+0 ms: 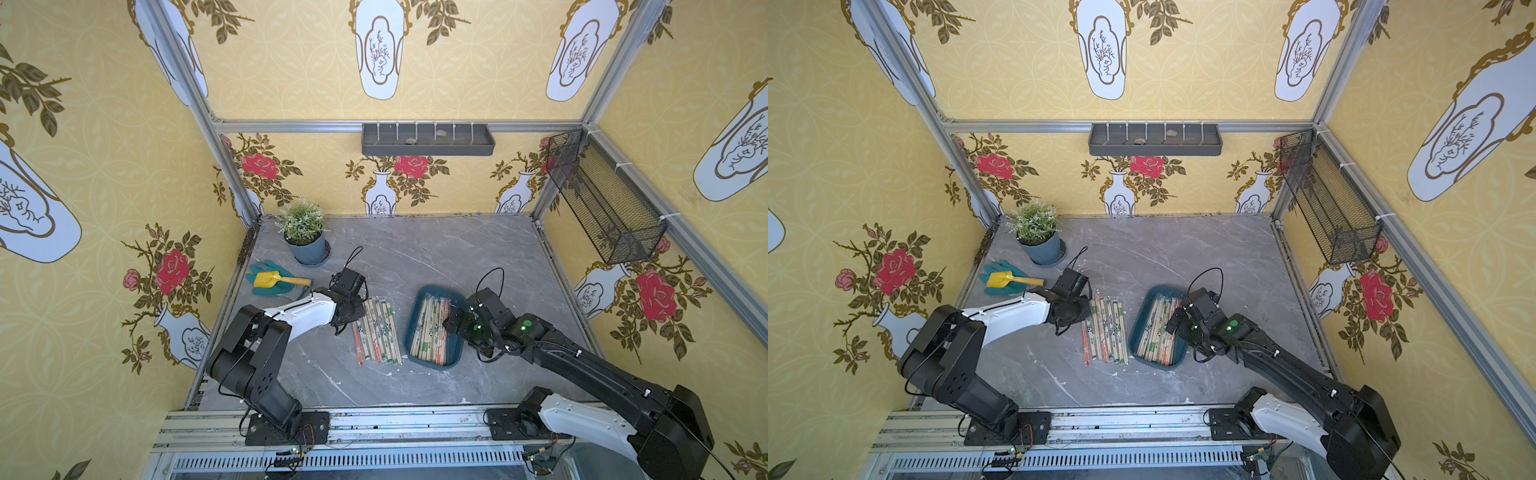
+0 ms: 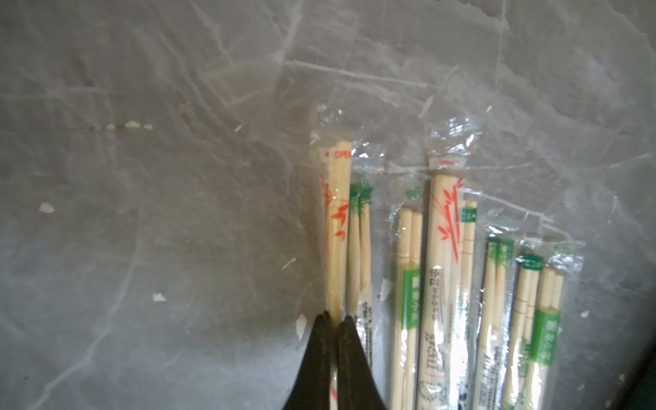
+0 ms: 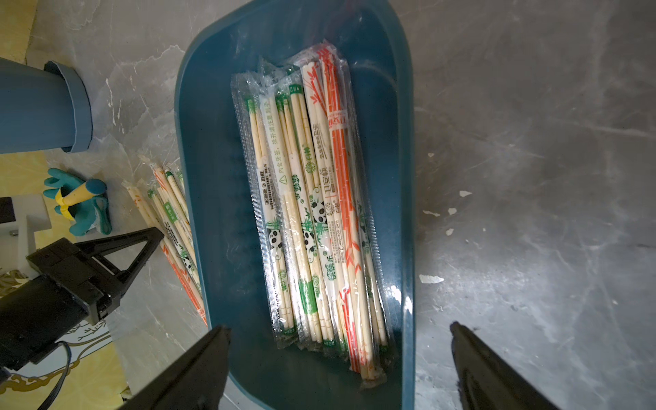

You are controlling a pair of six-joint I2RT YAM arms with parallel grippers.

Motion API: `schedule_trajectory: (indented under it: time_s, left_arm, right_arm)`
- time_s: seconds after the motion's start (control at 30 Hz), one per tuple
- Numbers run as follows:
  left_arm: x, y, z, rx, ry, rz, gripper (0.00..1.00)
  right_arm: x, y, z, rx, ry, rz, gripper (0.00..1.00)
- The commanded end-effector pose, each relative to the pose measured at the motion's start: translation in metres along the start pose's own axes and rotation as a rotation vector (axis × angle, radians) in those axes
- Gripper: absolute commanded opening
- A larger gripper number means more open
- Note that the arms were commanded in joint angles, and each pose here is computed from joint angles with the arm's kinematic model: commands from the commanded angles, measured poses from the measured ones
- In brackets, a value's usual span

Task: Take the paired disposable chopsticks out of the storage box
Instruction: Place the paired disposable chopsticks at the center of the board.

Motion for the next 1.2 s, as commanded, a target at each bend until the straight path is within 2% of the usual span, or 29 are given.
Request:
schedule_trajectory:
  time_s: [0.0,0.33,0.6,0.77,0.9,1.17]
  left_arm:
    - [-0.003,-0.003,-0.003,-0.003,-0.003,0.008,0.09]
    - [0.005,0.0,-0.003,0.006,-0.012,0.004,0.32]
    - [0.026,0.0,-0.007,0.016,-0.053,0.028,0.4]
    - [0.042,-0.01,-0.013,0.0,-0.067,0.102,0.44]
    - [0.056,-0.031,-0.016,-0.047,-0.077,0.177,0.46]
    - [0.072,-0.102,-0.005,-0.223,-0.066,0.256,0.48]
  right_arm:
    - [0.001,-0.002,-0.001,-0.009,-0.019,0.008,0.98]
    - [0.002,-0.003,0.0,-0.013,-0.018,0.007,0.97]
    - [0.002,-0.002,0.004,-0.009,-0.012,-0.005,0.97]
    - [0.002,-0.003,0.004,-0.015,-0.022,0.001,0.98]
    - [0.004,-0.005,0.004,-0.018,-0.036,-0.004,0.98]
    - [0.009,-0.011,0.005,-0.032,-0.053,0.005,0.98]
Point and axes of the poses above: each gripper's point midway between its finger pads, its own x axis back along the fingers, its own y axis along the line the jaws close on, z = x × y, the point moved 8 cm from there along x, back along the fingers
